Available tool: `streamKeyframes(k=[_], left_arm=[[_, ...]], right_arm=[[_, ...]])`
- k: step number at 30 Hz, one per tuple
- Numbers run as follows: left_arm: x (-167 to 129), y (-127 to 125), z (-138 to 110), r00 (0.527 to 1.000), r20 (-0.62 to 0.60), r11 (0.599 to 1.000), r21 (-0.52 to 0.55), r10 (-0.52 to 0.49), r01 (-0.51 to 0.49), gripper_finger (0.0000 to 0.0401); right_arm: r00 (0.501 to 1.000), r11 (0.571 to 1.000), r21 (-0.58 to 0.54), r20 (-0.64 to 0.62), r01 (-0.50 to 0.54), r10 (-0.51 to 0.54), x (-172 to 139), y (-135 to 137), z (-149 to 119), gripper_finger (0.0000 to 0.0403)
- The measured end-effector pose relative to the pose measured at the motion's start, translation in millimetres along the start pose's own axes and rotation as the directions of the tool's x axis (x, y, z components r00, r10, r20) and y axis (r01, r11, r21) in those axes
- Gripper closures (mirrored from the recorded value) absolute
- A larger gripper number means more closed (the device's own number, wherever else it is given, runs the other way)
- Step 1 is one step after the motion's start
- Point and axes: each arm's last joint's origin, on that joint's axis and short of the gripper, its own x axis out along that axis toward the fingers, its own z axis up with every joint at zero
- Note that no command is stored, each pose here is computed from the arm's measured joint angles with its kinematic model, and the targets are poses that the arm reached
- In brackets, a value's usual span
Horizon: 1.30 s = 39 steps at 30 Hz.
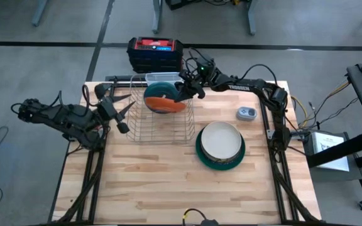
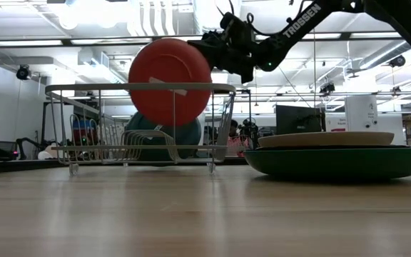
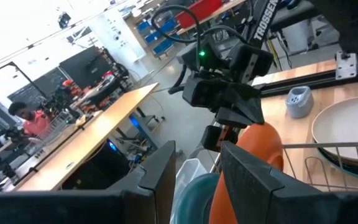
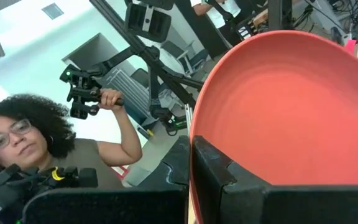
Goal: Sort dishes
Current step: Put the orange plate into the dish rack
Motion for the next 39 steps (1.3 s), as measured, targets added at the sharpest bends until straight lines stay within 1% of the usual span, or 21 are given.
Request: streamKeyframes(k=[5, 13, 17, 19, 20, 24, 30, 36, 39], left_arm=[[-2, 1, 0, 0.999, 0.021, 0.999, 0.007, -0.042, 0.041, 0.0284], [-3, -1, 0, 0.986, 0.058, 0.983, 0.110, -0.157, 0.150, 0.0284], [-2, -6, -2, 0.970, 0.070, 0.962, 0.160, -0.233, 0.219, 0.0284], [0, -12, -6, 0.957, 0.068, 0.942, 0.211, -0.282, 0.262, 0.0284], [2, -16, -8, 0.956, 0.062, 0.936, 0.232, -0.288, 0.267, 0.0284], [5, -23, -20, 0.957, 0.052, 0.927, 0.267, -0.287, 0.263, 0.0284], [3, -21, -30, 0.961, 0.092, 0.945, 0.225, -0.262, 0.237, 0.0284], [-3, -16, -39, 0.961, 0.135, 0.959, 0.180, -0.243, 0.217, 0.0284], [-5, -14, -45, 0.960, 0.143, 0.962, 0.172, -0.239, 0.214, 0.0284]], right_arm=[[1.000, 0.998, 0.050, 0.004, 0.024, -0.024, 1, -3, -3, 0.0403], [0.997, 0.991, 0.108, 0.004, 0.077, -0.077, 1, -9, -11, 0.0403], [0.997, 0.989, 0.122, -0.001, 0.080, -0.081, 1, -10, -12, 0.0403], [0.997, 0.989, 0.128, -0.004, 0.080, -0.080, 2, -10, -13, 0.0403], [0.997, 0.988, 0.129, -0.005, 0.079, -0.079, 2, -10, -13, 0.0403], [0.997, 0.987, 0.141, -0.008, 0.076, -0.076, 5, -10, -13, 0.0403], [0.997, 0.986, 0.152, -0.007, 0.074, -0.073, 5, -9, -13, 0.0403], [0.998, 0.990, 0.126, 0.000, 0.066, -0.067, 6, -3, -3, 0.0403], [0.998, 0.990, 0.122, -0.001, 0.064, -0.064, 7, -2, -2, 0.0403]])
